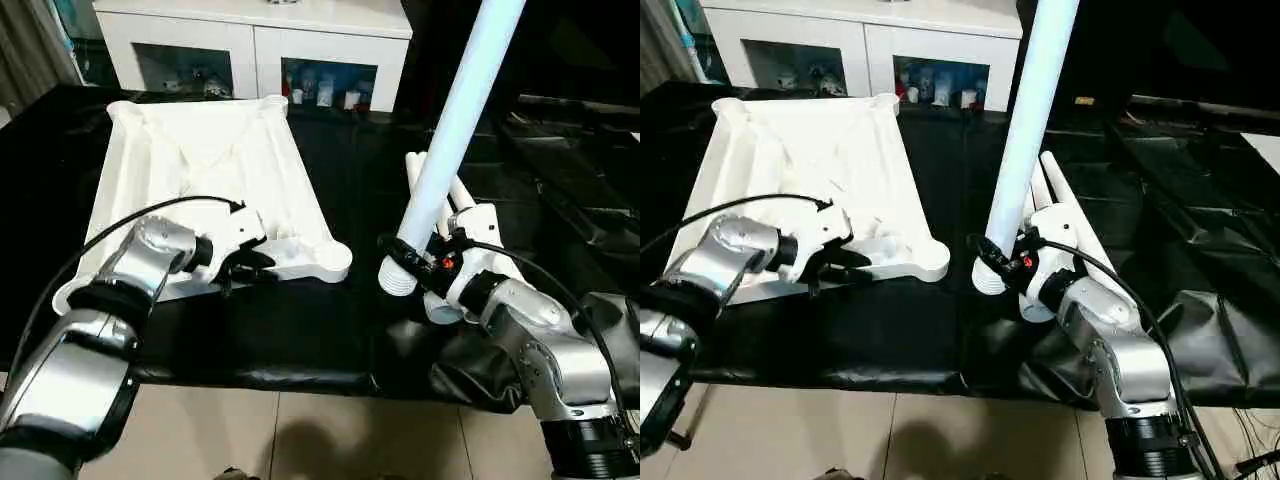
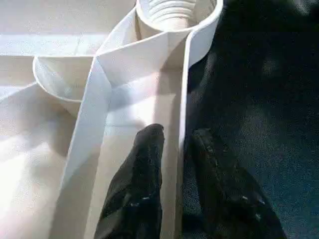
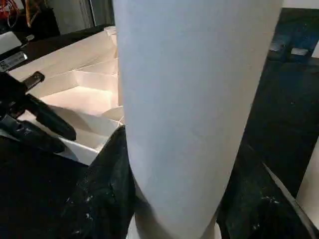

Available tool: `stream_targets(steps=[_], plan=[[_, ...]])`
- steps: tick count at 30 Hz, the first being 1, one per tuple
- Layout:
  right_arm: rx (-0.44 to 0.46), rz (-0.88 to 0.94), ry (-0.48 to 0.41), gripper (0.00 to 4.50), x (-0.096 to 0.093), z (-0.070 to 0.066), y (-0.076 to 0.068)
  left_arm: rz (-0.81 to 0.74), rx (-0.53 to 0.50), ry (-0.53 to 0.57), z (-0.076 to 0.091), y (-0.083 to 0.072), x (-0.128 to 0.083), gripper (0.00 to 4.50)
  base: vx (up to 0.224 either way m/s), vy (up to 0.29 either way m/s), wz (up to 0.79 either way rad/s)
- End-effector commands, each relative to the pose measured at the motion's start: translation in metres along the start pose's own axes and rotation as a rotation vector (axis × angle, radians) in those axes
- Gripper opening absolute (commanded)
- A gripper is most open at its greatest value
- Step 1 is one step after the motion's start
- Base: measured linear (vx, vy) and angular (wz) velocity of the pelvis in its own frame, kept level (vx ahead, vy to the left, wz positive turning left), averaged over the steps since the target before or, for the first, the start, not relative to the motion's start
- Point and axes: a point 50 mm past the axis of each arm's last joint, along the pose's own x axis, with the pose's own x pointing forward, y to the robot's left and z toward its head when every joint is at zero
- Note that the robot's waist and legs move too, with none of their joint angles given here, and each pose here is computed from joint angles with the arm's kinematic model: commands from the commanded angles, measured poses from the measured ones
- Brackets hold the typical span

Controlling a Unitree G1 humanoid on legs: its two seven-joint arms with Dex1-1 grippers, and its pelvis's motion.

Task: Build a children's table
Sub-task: Pick table leg, then insert table leg to table base

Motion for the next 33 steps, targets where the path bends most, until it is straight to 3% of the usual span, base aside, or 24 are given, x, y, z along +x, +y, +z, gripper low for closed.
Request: stream_targets(steps=[1, 11, 17, 21, 24, 29, 33], plan=[[-0.017, 0.0, -0.018, 1.86, -0.002, 0.006, 0.0, -0.006, 0.026, 0.003, 0.006, 0.002, 0.001, 0.85, 0.0, 0.0, 0.0], [-0.018, 0.002, -0.02, 1.86, -0.001, 0.005, 0.002, -0.039, 0.04, 0.066, -0.003, -0.002, 0.006, 0.02, 0.0, 0.0, 0.0], [0.022, 0.029, -0.04, 1.86, 0.003, 0.01, 0.003, -0.041, 0.031, 0.016, -0.001, -0.002, 0.005, 0.01, 0.0, 0.0, 0.0], [0.083, 0.088, -0.034, 1.86, 0.01, 0.013, 0.006, -0.112, 0.02, -0.014, -0.009, -0.014, 0.008, 0.0, 0.0, 0.0, 0.0], [0.104, 0.133, 0.015, 1.86, 0.019, 0.014, 0.005, -0.242, 0.018, -0.026, -0.021, -0.038, 0.015, 0.0, 0.0, 0.0, 0.0], [0.121, 0.187, 0.054, 1.86, 0.026, 0.014, 0.005, -0.223, 0.017, -0.093, -0.019, -0.053, 0.022, 0.0, 0.0, 0.0, 0.0], [0.141, 0.249, 0.112, 1.86, 0.032, 0.007, 0.007, -0.168, 0.031, -0.107, -0.018, -0.055, 0.023, 0.0, 0.0, 0.0, 0.0]])
